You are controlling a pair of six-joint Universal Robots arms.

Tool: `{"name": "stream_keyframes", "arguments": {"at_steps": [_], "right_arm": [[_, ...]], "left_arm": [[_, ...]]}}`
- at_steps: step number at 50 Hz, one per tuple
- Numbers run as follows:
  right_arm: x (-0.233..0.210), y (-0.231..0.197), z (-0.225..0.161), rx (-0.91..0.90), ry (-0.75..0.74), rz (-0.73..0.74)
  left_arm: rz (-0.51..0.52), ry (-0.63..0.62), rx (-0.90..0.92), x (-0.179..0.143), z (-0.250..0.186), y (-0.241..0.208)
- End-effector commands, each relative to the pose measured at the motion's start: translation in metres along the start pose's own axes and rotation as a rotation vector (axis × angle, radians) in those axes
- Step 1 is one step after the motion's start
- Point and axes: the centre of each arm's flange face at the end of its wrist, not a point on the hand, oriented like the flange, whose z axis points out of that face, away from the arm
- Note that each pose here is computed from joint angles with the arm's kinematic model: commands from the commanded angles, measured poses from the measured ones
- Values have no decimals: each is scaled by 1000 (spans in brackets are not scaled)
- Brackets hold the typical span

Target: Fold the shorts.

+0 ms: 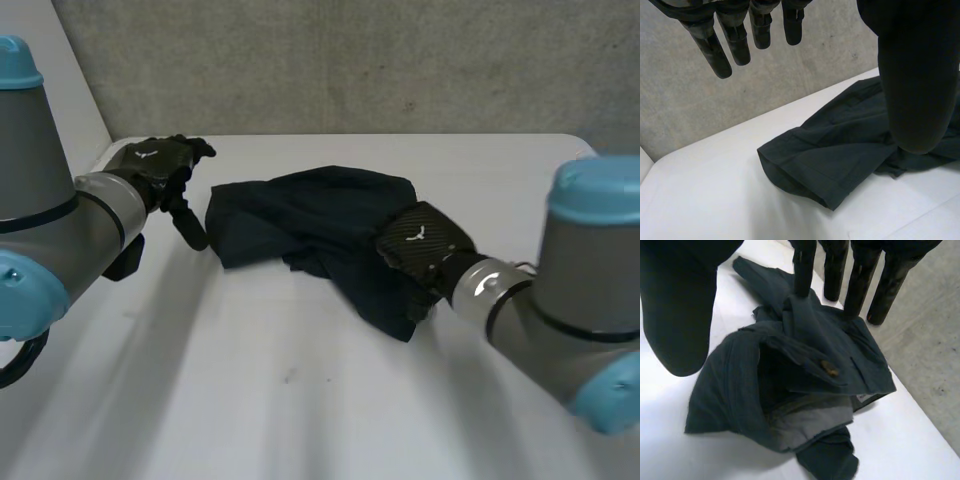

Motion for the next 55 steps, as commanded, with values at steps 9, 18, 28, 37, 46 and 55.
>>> {"name": "stream_keyframes", "arguments": {"at_steps": [9, 18, 28, 37, 46, 55], "right_arm": [[-20, 15, 7, -32, -19, 15], [-53, 7, -76, -177, -397, -177], [-79, 15, -149, -380, -750, -233], [-23, -27, -102, -98, -433, 4], [53, -37, -68, 12, -130, 396], [80, 17, -25, -171, 93, 480]], "left_arm": [[0, -1, -4, 1, 6, 5], [0, 0, 6, 1, 5, 3], [2, 6, 35, 4, 19, 8], [129, 35, 71, 22, 50, 27], [296, 73, 90, 44, 81, 48], [313, 70, 75, 44, 101, 62]]}}
